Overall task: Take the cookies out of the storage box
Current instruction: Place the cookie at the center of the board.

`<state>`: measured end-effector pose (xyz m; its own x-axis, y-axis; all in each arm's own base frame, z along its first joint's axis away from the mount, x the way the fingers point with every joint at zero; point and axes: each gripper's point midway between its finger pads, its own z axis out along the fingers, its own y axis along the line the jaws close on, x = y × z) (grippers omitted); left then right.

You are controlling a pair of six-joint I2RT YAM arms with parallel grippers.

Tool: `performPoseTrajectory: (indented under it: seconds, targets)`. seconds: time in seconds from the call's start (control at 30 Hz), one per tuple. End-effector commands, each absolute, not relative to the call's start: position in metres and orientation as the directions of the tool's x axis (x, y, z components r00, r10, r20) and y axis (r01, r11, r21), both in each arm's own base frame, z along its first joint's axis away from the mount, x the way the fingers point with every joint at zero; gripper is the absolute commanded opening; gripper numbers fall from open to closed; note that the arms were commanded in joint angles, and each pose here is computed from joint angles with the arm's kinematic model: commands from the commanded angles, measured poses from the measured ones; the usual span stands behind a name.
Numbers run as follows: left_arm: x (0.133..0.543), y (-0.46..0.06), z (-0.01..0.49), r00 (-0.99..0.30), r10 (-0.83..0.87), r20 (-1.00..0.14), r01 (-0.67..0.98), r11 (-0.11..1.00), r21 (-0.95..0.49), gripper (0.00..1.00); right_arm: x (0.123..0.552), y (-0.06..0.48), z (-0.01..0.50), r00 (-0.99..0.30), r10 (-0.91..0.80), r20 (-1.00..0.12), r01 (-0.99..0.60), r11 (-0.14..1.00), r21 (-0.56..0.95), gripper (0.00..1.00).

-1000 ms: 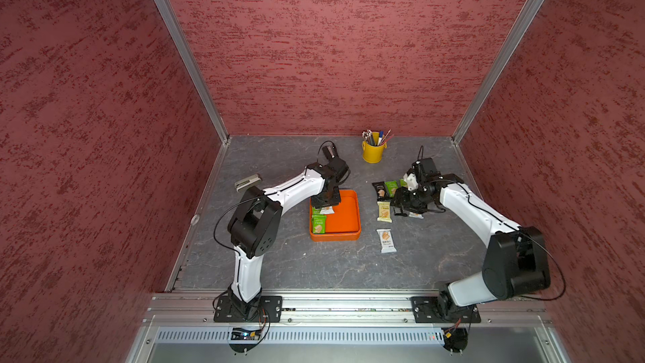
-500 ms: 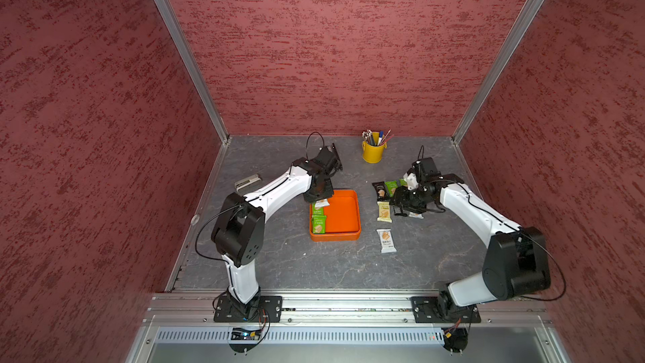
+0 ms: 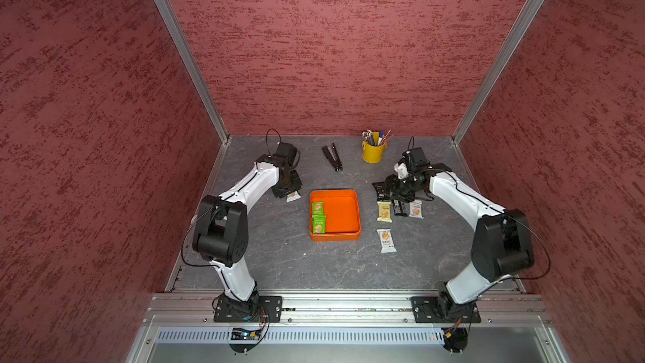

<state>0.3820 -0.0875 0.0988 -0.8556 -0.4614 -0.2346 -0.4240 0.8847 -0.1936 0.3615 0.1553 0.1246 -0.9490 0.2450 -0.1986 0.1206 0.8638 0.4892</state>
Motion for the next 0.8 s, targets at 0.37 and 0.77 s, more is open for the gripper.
performPoseTrajectory:
  seconds: [0.37,0.77]
  targets:
    - [0.419,-0.027,0.051,-0.84,-0.504,-0.201,-0.463,0.859,-0.218,0.42,0.396,0.167,0.13,-0.936,0.28,-0.213,0.16,0.878,0.452,0.57]
    - [0.433,-0.019,0.023,-0.855,-0.493,-0.16,-0.455,0.862,-0.221,0.45,0.407,0.17,0.134,-0.93,0.299,-0.215,0.186,0.885,0.427,0.58]
